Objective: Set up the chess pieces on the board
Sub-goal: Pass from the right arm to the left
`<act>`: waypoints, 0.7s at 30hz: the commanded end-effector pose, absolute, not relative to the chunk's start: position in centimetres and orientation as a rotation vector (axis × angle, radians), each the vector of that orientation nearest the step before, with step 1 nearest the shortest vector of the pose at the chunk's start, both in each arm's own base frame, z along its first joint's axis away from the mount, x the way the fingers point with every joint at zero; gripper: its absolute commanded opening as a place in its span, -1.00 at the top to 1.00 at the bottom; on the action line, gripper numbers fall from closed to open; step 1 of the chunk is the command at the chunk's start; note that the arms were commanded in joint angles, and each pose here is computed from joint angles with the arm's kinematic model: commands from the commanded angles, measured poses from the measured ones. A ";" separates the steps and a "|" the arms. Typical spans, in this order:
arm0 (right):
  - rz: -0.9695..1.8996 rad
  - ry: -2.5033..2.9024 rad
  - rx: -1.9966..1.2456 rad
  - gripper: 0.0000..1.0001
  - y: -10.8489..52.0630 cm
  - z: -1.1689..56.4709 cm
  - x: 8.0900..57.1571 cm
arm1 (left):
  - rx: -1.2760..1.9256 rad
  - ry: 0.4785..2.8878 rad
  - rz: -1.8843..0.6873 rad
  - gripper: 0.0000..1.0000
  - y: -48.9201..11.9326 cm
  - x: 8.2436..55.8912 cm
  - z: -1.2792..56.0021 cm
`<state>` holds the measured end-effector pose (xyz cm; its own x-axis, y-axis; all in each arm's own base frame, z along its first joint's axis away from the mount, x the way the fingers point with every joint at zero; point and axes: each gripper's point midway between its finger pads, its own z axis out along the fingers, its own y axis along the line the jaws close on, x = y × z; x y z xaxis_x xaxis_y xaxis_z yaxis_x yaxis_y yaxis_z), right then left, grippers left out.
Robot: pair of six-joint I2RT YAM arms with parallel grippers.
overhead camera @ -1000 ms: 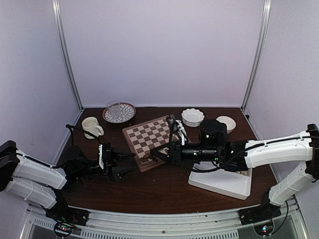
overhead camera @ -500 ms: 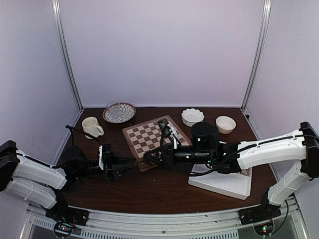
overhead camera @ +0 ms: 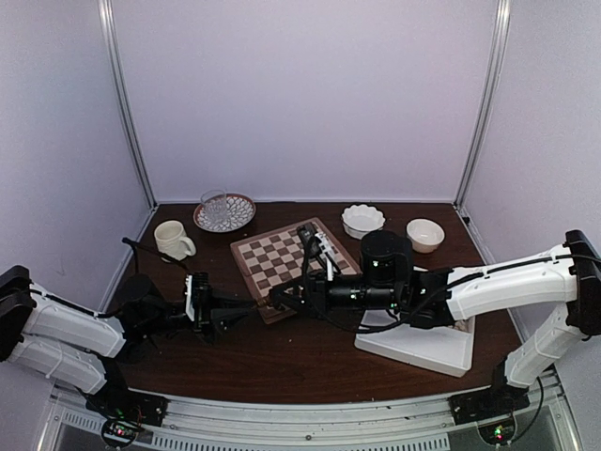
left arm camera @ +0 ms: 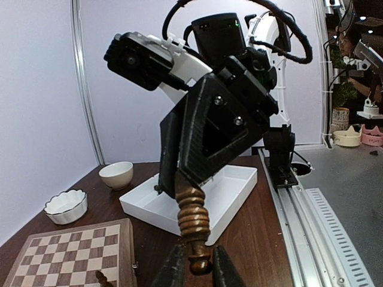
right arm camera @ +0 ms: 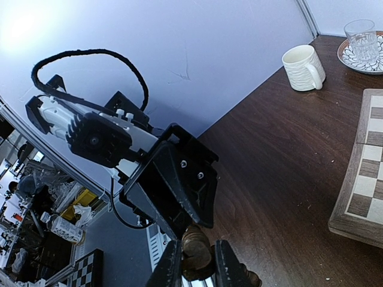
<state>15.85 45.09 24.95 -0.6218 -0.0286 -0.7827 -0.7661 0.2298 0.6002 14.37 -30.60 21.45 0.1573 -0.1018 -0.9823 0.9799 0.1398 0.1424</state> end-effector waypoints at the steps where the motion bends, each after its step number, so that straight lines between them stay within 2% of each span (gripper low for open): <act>1: 1.474 1.782 -0.719 1.00 45.6 27.3 15.7 | 1.093 1.019 -1.039 0.80 -30.6 14.2 22.9; 2: 1.473 1.781 -0.717 1.00 45.5 27.3 15.7 | 1.098 1.021 -1.039 1.00 -30.6 14.2 22.8; 15: 1.326 1.802 -0.687 1.00 42.9 27.7 16.6 | 1.080 1.052 -1.001 1.00 -30.4 14.8 22.7; 21: 1.057 1.880 -0.601 1.00 38.4 26.8 19.4 | 1.064 1.132 -0.961 1.00 -30.6 16.1 22.0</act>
<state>16.93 41.92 27.83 -0.5506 0.0234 -0.8344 -0.7796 0.3429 0.5241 14.98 -30.36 21.24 0.1569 -0.0712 -0.9850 0.9733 0.1801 0.1420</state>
